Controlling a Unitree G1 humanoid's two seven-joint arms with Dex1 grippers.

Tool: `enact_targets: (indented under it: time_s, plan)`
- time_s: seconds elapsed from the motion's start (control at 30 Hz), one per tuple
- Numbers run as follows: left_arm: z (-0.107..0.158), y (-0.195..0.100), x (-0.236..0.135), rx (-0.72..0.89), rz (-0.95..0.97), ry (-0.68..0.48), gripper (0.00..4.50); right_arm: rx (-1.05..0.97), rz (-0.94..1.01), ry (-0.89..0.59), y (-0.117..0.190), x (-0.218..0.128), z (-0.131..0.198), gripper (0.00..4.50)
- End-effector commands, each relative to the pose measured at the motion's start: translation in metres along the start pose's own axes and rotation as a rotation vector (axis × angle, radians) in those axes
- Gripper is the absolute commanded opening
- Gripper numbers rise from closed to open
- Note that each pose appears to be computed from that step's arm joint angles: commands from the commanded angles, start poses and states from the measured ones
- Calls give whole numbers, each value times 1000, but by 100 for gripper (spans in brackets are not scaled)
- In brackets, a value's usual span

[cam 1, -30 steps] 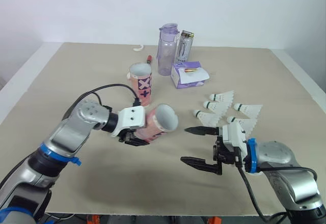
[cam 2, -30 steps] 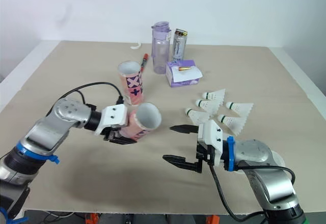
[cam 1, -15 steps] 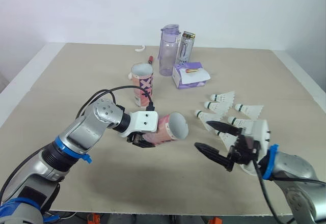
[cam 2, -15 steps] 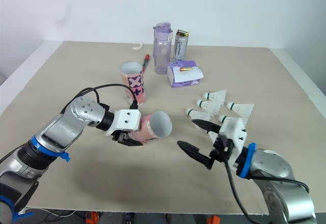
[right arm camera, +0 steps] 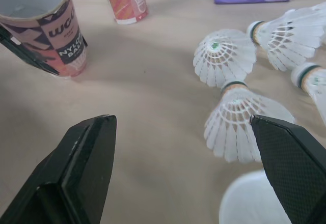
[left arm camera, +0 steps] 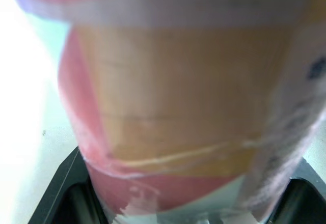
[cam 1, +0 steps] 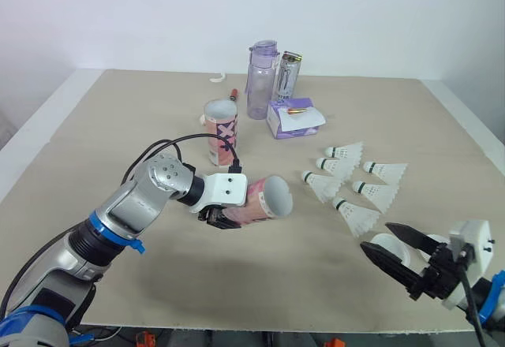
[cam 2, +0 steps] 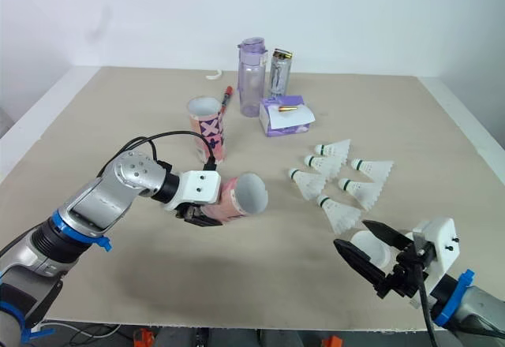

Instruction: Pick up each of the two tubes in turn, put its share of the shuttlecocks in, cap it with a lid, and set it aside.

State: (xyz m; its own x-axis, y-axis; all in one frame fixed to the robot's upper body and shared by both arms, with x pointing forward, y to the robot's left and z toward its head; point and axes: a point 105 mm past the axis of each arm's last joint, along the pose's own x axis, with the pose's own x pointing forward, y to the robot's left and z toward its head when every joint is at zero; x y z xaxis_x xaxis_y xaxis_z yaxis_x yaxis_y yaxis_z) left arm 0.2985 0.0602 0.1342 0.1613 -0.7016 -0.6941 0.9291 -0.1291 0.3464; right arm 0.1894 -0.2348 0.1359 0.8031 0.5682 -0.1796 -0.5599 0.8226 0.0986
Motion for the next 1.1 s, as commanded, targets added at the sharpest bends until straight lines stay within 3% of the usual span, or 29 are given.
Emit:
enact_targets:
  time_s: [0.03, 0.53, 1.1]
  plan:
    - [2, 1, 2, 18, 4, 13, 304, 78, 20, -8, 6, 19, 0, 450]
    - [0, 1, 1, 17, 27, 18, 304, 141, 1, 38, 6, 33, -7, 450]
    - [0, -1, 5, 28, 16, 15, 304, 143, -45, 35, 4, 15, -1, 450]
